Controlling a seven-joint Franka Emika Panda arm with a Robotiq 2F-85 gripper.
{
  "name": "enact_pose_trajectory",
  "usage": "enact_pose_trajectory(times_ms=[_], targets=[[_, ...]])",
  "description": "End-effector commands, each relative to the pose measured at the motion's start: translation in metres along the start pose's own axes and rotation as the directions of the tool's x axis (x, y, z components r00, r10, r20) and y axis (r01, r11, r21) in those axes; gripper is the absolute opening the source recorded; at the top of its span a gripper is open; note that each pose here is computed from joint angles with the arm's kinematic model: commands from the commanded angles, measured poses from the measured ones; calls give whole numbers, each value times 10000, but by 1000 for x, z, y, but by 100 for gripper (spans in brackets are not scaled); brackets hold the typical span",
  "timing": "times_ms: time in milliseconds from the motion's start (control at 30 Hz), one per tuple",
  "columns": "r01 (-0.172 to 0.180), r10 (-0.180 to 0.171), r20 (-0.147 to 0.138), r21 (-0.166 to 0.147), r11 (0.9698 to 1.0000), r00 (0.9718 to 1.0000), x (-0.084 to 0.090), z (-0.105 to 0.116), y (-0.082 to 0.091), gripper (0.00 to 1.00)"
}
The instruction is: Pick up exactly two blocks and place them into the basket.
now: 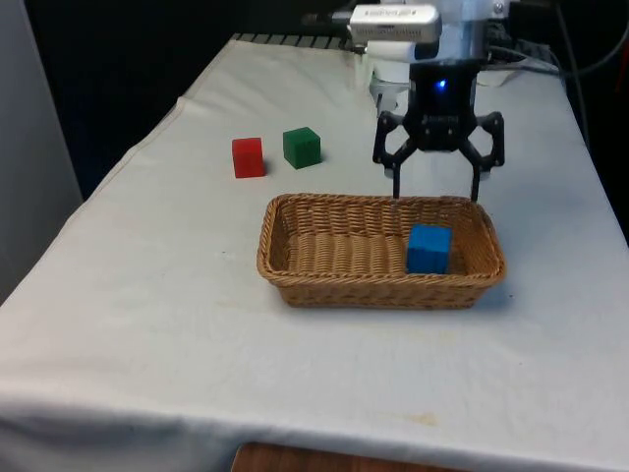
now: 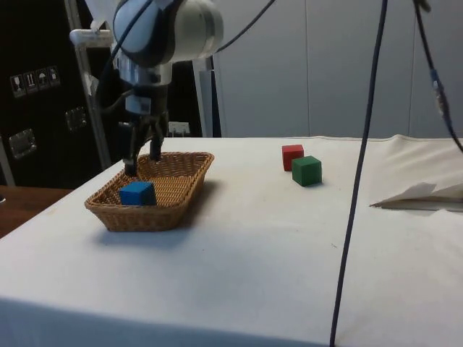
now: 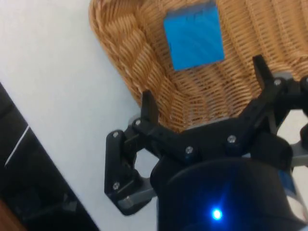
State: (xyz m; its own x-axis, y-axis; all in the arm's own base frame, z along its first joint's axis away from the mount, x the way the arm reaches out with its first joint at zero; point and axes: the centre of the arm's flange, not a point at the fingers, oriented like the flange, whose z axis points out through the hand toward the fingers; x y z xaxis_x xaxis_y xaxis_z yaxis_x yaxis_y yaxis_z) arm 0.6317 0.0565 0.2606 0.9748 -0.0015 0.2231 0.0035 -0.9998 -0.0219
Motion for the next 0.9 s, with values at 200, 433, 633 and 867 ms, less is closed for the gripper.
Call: enact_pose_trajectory(times_ms=[200,433,633,867], targets=[[39,-38,-82,76,10000,10000,-16,-21,0,100],[80,-78,-104,207,9998,9999,-35,-29,7,100],[170,-167,-84,330,9993,9998,-50,-32,15,100],[295,-292,-71,460,9985,9995,-67,-35,26,100]])
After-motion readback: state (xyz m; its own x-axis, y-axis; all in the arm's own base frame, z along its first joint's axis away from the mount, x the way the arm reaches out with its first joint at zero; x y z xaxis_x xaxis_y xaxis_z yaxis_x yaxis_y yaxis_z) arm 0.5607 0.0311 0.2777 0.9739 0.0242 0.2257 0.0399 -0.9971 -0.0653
